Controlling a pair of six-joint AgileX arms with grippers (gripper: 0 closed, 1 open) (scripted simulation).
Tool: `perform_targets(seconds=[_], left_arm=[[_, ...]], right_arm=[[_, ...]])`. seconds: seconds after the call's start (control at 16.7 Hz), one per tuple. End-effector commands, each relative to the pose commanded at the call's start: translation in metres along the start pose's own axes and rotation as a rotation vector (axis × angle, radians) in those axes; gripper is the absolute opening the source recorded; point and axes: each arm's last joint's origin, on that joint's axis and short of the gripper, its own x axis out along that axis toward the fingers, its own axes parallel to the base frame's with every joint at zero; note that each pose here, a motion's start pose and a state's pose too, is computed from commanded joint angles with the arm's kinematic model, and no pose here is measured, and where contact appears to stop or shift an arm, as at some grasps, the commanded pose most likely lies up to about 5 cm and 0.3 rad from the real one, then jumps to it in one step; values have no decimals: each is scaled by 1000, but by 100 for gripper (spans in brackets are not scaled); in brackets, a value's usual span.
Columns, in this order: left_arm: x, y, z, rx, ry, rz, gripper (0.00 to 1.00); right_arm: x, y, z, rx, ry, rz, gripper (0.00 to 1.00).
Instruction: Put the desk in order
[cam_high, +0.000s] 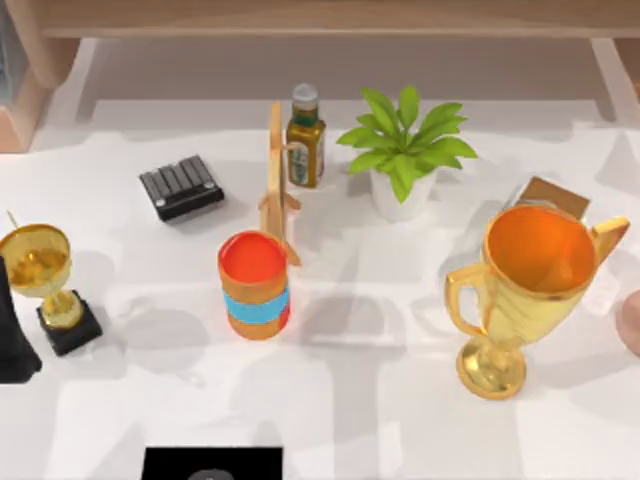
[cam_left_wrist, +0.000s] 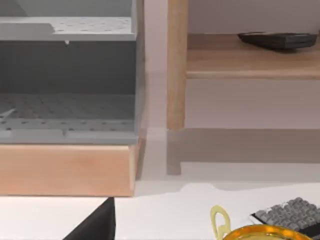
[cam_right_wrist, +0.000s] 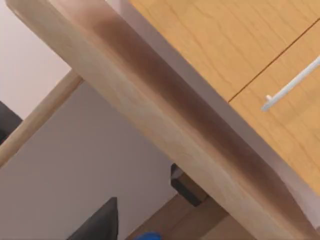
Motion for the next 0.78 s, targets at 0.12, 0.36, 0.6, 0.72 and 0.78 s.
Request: perform_targets(seconds=[0.12,0.36,0.6,0.72,0.78], left_arm=[[0,0,0,0,0,0,100],[0,0,0,0,0,0,100],[0,0,0,0,0,0,100],[0,0,0,0,0,0,100],[0,0,0,0,0,0,100]], right_arm=[[-47,15,-3,-148,-30,24,100],[-120,10,-29,-428,-41,42,100],[-154,-18,-64,-652,12,42,100],[-160,-30,-78,-728,46,40,100],[-161,-34,-84,-755,62,39,100]])
